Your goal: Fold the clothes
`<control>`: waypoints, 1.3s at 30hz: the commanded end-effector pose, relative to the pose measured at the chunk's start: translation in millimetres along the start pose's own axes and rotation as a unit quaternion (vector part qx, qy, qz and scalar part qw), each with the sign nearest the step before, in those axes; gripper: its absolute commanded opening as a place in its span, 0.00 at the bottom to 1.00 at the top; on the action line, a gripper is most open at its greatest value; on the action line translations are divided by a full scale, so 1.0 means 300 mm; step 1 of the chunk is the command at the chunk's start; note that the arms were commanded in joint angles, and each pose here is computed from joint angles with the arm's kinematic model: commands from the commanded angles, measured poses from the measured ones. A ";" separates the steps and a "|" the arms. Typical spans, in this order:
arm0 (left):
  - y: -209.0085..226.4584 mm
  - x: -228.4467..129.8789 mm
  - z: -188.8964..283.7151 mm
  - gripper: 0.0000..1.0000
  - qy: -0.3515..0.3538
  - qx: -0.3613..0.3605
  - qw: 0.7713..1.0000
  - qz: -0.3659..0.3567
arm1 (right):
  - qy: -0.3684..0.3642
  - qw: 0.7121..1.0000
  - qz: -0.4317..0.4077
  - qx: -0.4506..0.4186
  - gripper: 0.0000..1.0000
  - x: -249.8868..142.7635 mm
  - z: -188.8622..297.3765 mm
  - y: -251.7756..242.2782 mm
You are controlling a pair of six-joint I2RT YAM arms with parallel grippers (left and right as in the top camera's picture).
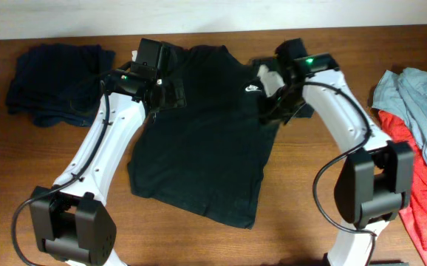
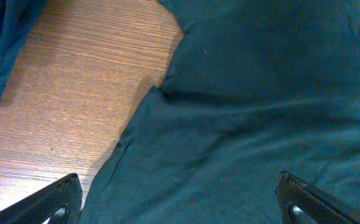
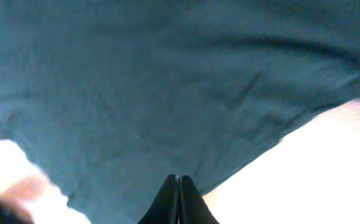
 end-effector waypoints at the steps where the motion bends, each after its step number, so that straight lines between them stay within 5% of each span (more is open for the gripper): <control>1: 0.001 -0.009 -0.013 0.99 0.006 0.000 1.000 -0.001 | 0.024 1.000 0.005 0.004 0.04 -0.046 -0.027 0.038; 11: 0.001 -0.009 -0.013 0.99 0.006 0.000 1.000 -0.001 | 0.106 0.994 -0.022 0.007 0.04 -0.238 -0.228 0.029; 31: -0.001 -0.009 -0.013 0.99 0.006 0.000 1.000 -0.002 | 0.168 0.984 -0.041 0.039 0.04 -0.415 -0.337 0.048; 39: -0.001 -0.009 -0.013 0.99 0.006 0.000 1.000 -0.002 | 0.192 0.967 -0.075 -0.153 0.04 -0.463 -0.305 -0.136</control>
Point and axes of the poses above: each gripper's point midway between its finger pads, its own z axis back along the fingers, its own y axis along the line the jaws close on, x = y × z, the point moved 2 cm from there along z, back along the fingers
